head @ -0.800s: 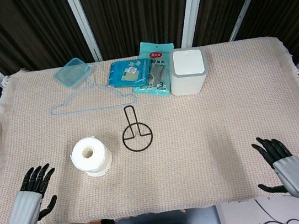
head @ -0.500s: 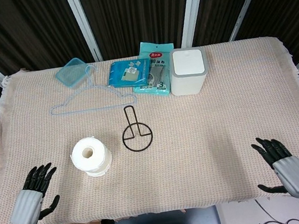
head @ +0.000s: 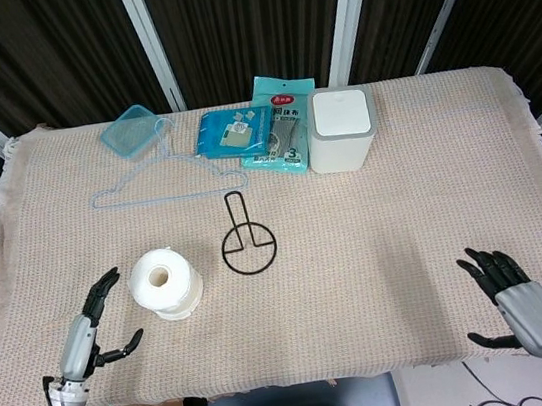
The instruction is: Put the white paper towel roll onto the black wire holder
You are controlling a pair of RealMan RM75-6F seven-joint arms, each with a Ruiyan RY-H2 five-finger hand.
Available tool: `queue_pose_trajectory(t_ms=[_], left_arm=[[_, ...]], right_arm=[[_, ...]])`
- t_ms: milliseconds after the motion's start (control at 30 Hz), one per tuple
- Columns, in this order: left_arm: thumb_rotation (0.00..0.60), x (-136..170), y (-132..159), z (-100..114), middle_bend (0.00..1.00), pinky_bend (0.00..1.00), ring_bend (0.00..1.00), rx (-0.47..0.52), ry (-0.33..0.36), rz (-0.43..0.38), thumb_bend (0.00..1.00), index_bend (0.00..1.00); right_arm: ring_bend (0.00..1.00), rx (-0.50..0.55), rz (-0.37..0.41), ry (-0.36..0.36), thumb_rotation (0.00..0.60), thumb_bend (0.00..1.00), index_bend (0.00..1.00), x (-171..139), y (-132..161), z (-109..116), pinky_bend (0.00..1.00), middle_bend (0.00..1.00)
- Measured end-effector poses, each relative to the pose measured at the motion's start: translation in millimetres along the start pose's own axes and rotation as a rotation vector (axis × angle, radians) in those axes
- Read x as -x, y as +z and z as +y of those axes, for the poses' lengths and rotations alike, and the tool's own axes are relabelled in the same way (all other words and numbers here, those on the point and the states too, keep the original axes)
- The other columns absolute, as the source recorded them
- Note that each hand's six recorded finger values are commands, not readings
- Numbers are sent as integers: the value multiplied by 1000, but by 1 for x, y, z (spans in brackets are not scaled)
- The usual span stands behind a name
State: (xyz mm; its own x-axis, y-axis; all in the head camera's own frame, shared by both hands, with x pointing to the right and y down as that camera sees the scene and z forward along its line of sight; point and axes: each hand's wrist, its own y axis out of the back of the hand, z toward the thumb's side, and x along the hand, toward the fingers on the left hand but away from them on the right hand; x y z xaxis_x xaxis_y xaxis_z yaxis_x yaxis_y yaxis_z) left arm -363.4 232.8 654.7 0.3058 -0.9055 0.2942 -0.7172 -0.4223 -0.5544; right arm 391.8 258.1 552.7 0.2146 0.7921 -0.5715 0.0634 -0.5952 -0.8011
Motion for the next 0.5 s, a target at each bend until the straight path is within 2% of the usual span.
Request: queue_pose_trajectory(t_ms=[233, 500], left_arm=[[600, -31, -14, -34, 0, 0, 0, -15, -47, 40, 306, 0], [600, -42, -17, -45, 0, 5, 0, -12, -56, 54, 303, 0]], right_arm=[[0, 8, -10, -16, 600, 136, 0, 0, -4, 5, 0, 0], [0, 10, -13, -18, 600, 136, 0, 0, -5, 6, 0, 0]])
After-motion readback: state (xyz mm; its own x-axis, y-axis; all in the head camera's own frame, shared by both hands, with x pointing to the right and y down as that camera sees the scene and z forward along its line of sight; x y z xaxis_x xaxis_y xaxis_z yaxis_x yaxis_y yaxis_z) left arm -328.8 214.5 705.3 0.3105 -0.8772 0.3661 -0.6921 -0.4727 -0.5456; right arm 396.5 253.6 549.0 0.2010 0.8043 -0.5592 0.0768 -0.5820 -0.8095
